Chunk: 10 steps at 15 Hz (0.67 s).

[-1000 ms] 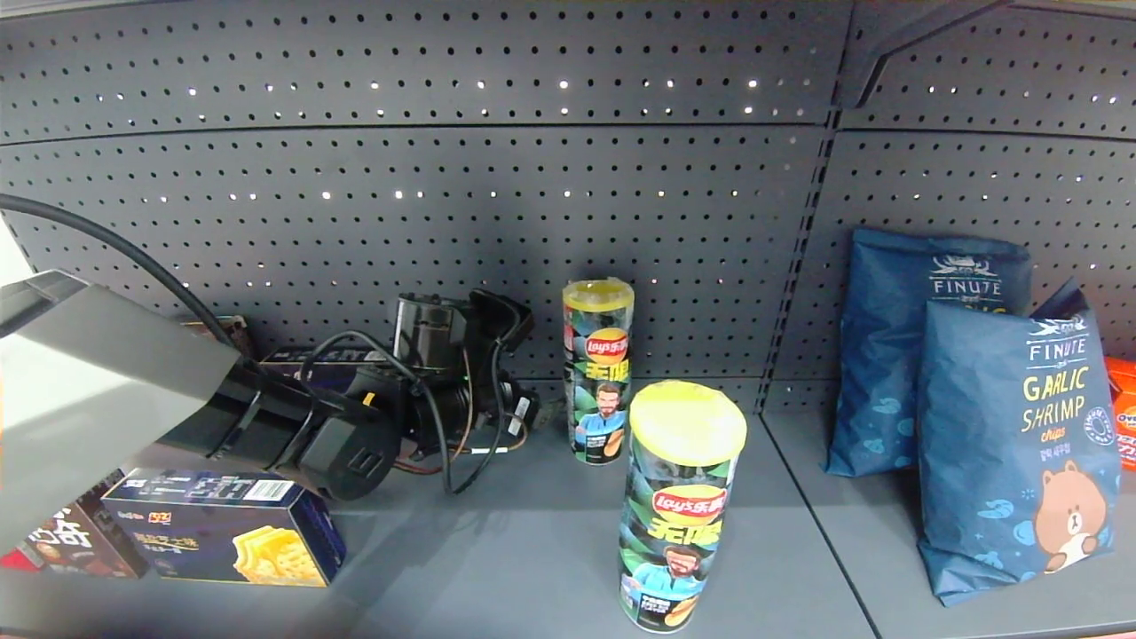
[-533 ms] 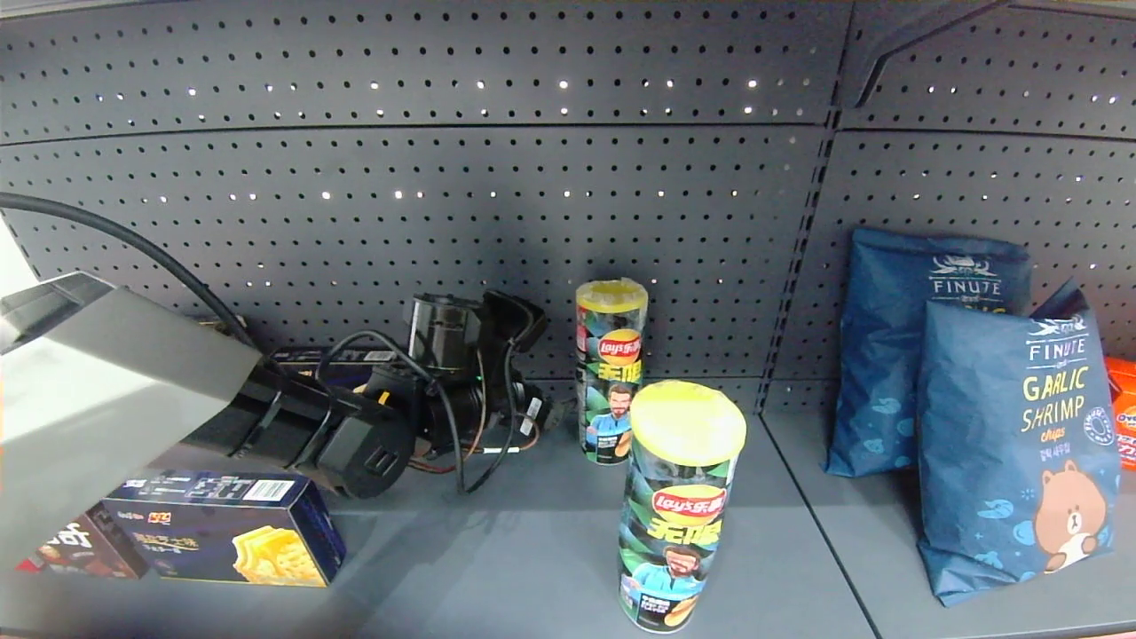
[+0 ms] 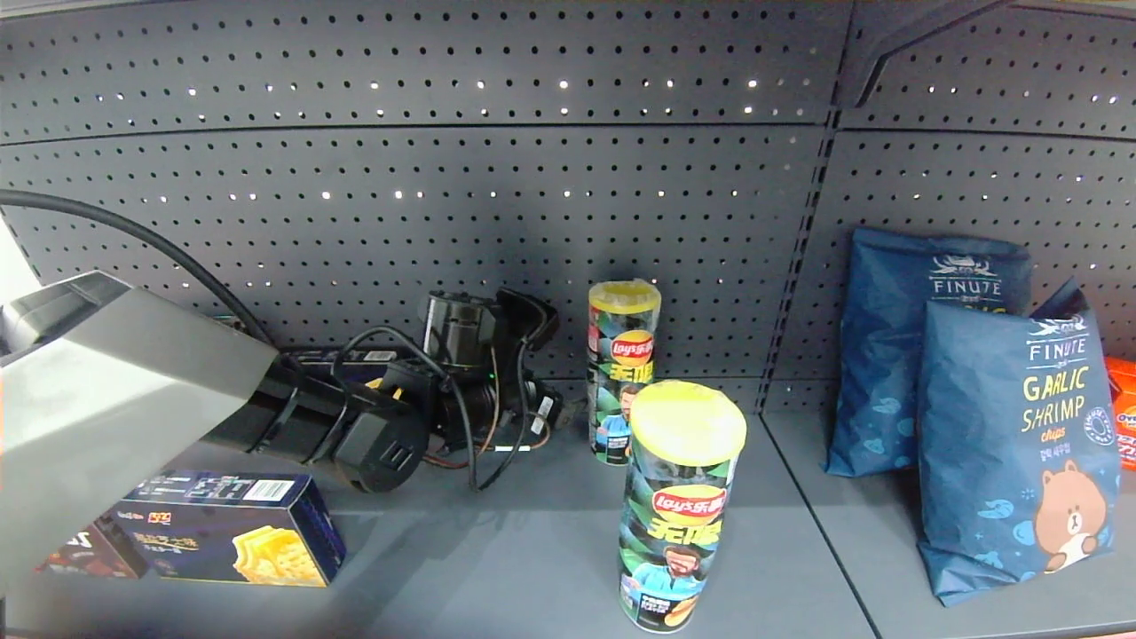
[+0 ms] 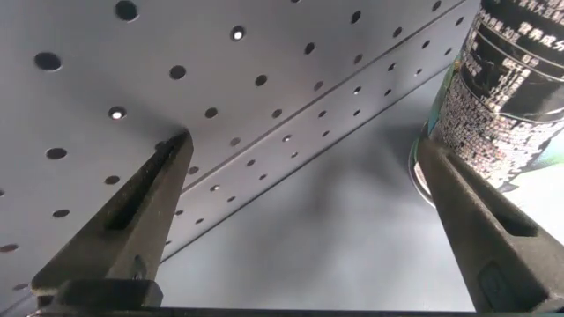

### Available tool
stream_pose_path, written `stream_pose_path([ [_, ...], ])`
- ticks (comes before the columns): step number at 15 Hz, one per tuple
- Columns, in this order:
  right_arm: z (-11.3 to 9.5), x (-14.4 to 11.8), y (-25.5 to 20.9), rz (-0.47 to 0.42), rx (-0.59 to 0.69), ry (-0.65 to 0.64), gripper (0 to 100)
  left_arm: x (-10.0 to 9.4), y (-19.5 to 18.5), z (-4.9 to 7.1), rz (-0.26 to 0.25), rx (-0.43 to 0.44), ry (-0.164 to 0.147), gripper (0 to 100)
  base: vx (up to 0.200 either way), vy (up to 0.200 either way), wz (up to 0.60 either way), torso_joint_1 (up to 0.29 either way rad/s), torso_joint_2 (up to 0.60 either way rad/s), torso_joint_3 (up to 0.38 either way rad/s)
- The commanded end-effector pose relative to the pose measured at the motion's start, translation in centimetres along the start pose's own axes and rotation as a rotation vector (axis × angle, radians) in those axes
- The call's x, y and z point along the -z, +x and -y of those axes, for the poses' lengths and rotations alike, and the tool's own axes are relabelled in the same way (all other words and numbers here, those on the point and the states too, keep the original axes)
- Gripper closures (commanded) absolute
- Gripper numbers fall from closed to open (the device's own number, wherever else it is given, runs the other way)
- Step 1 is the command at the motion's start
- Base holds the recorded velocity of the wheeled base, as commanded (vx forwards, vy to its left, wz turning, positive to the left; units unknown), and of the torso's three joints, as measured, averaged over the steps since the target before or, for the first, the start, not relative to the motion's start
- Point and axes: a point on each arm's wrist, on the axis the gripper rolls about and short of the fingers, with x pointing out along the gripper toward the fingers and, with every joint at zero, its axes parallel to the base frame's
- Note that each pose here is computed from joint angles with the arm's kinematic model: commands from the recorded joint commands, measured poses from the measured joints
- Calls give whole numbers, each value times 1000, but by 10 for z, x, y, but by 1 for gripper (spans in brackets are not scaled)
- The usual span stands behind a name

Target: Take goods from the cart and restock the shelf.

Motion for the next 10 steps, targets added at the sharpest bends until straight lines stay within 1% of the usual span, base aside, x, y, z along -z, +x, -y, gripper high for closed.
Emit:
stream_pose_path([
  [1, 0, 0, 0, -1, -2, 0, 0, 0, 1, 2, 1, 3, 2, 0, 0, 0, 0, 0, 0, 0],
  [5, 0, 0, 0, -1, -1, 0, 0, 0, 0, 1, 0, -1, -6, 0, 0, 0, 0, 0, 0, 0],
  [6, 0, 0, 0, -1, -1, 0, 0, -1, -1, 1, 3, -5, -17, 0, 0, 0, 0, 0, 0, 0],
  [7, 0, 0, 0, -1, -1, 0, 0, -4, -4, -2, 13, -17, -26, 0, 0, 0, 0, 0, 0, 0],
  [8, 0, 0, 0, -1, -1, 0, 0, -17, -18, -6, 50, -49, -30, 0, 0, 0, 0, 0, 0, 0],
  [10, 0, 0, 0, -1, -1, 0, 0, -33, -35, -11, 101, -80, -34, 0, 0, 0, 0, 0, 0, 0],
])
